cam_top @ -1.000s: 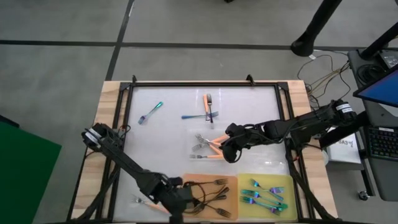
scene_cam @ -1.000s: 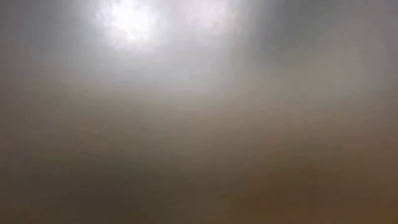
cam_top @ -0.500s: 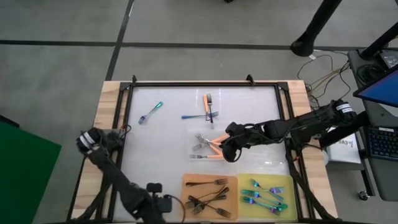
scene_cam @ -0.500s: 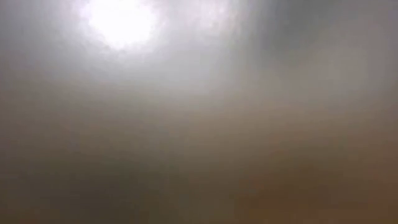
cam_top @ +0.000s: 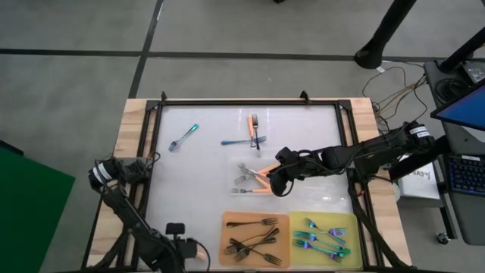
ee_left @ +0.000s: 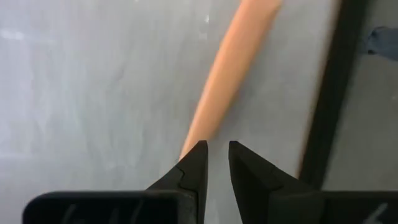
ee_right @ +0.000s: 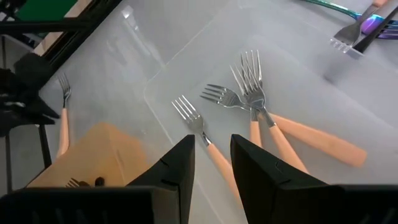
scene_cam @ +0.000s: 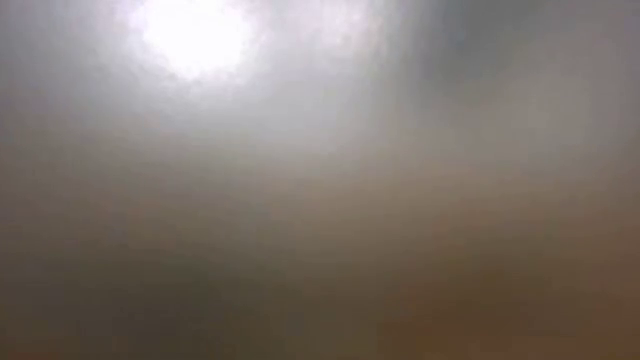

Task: Sort silverware by color (type)
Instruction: Put the orange fork into the transparent bin

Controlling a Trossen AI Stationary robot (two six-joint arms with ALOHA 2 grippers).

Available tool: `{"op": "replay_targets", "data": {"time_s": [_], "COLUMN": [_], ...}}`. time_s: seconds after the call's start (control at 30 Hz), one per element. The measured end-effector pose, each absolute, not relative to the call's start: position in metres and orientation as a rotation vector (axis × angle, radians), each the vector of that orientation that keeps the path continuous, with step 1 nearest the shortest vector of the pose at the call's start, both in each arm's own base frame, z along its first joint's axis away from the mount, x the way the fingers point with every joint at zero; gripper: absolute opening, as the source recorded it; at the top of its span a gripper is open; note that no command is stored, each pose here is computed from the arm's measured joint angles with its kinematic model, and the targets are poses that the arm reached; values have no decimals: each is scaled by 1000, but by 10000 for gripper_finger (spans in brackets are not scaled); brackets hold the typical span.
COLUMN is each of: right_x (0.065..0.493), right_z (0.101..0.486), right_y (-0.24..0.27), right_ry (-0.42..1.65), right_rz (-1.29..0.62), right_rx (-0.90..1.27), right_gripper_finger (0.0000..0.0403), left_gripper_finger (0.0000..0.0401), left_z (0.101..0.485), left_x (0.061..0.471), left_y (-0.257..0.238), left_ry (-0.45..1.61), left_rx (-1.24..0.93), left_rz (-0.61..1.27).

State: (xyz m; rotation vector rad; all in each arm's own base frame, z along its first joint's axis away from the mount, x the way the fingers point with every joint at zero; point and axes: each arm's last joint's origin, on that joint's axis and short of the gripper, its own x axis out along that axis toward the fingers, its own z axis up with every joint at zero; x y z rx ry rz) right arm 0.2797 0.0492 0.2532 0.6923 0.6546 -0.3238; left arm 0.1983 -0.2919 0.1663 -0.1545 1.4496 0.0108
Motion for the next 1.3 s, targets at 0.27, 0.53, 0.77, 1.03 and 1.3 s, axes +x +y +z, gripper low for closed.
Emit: {"op": "replay_targets", "data": {"time_s": [0.27, 0.53, 0.77, 1.03, 1.3], "right_x": [280, 280, 280, 280, 280], "right_z": [253, 253, 253, 253, 253], "right_y": [49, 49, 49, 49, 49], "right_ry": [652, 652, 653, 654, 654], "right_rz": [-324, -328, -328, -325, -325], "right_rx": [697, 706, 702, 693, 693], "right_gripper_finger": [93, 93, 93, 93, 93], "left_gripper_finger": [48, 48, 48, 48, 49], "left_z": [147, 159, 179, 162, 163], "left_x": [191, 197, 202, 204, 204], "left_y": [-284, -289, -292, -292, -293], "left_ry": [1485, 1489, 1506, 1470, 1462], "left_rx": [-199, -156, -166, -250, -278], "left_rz": [14, -18, 32, 199, 211]}}
